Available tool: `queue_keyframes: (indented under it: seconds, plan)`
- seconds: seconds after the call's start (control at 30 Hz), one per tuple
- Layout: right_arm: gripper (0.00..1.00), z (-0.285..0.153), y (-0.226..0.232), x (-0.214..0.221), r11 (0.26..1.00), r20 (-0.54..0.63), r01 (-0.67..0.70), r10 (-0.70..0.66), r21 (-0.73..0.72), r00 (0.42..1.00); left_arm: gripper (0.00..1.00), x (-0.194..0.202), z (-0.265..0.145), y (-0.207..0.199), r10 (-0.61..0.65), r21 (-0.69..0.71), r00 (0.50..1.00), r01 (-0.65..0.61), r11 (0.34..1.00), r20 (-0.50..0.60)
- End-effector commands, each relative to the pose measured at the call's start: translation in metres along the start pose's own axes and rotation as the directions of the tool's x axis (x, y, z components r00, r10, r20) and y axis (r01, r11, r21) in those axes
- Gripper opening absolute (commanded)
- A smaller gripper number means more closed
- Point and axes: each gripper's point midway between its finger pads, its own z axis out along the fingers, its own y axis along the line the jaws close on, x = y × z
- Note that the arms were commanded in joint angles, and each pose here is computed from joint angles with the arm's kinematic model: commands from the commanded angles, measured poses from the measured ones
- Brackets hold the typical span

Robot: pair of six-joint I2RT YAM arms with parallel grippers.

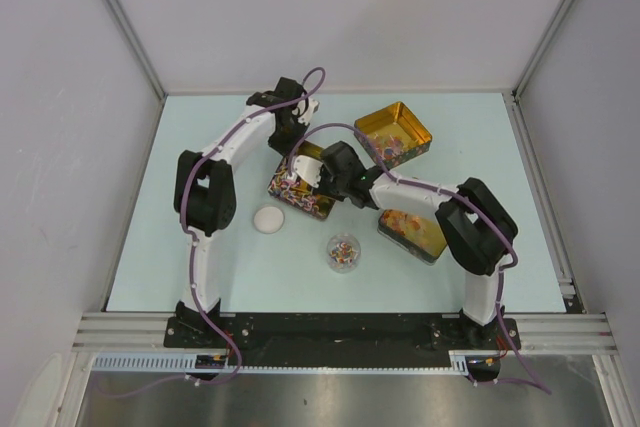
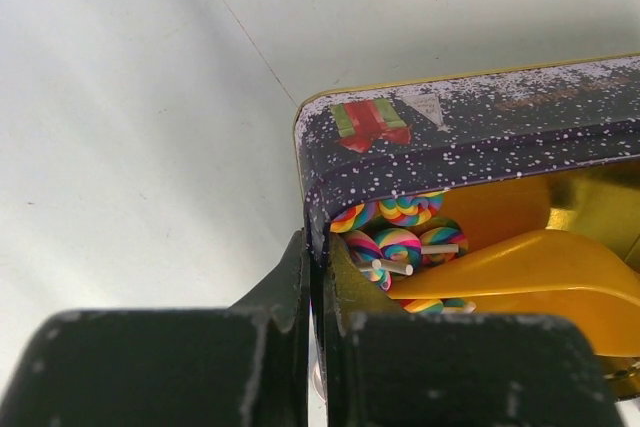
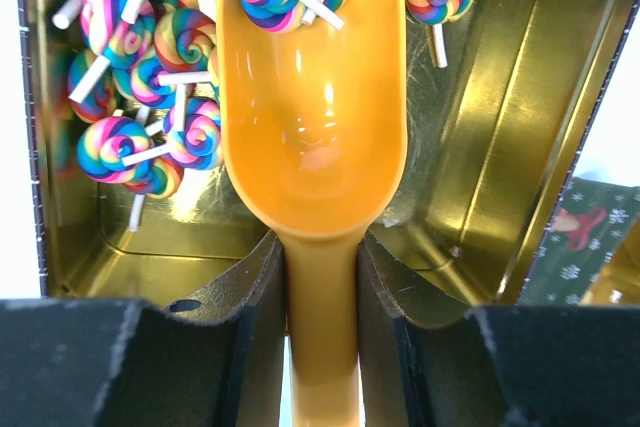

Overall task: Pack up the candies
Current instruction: Scoop the fake candies from the storage box.

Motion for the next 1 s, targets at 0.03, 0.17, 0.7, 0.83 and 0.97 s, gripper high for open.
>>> queue_keyframes:
  seconds: [0.03, 0.17, 0.7, 0.83, 0.97]
  plan:
    - [0.0, -0.005, 0.002, -0.004, 0.996, 0.066, -0.088, 0.09, -0.034, 0.994, 0.0, -0.017, -0.022, -0.016, -0.014, 0.059, 0.997, 0.01, 0.998, 0.07]
    - [0.0, -0.008, 0.001, -0.005, 0.996, 0.085, -0.088, 0.091, -0.033, 0.992, 0.0, -0.017, -0.021, -0.016, -0.014, 0.058, 0.998, 0.01, 0.998, 0.068]
    - [0.0, -0.024, -0.004, 0.002, 0.994, 0.145, -0.107, 0.111, -0.037, 0.983, 0.0, -0.015, -0.016, -0.015, -0.015, 0.054, 0.998, 0.012, 0.998, 0.056]
    - [0.0, -0.025, -0.008, -0.002, 0.994, 0.185, -0.108, 0.112, -0.031, 0.976, 0.0, -0.014, -0.015, -0.013, -0.014, 0.044, 0.999, 0.011, 0.999, 0.05]
    - [0.0, -0.03, -0.009, -0.001, 0.991, 0.208, -0.126, 0.133, -0.048, 0.969, 0.0, -0.012, -0.013, -0.01, -0.018, 0.034, 0.999, 0.016, 0.999, 0.044]
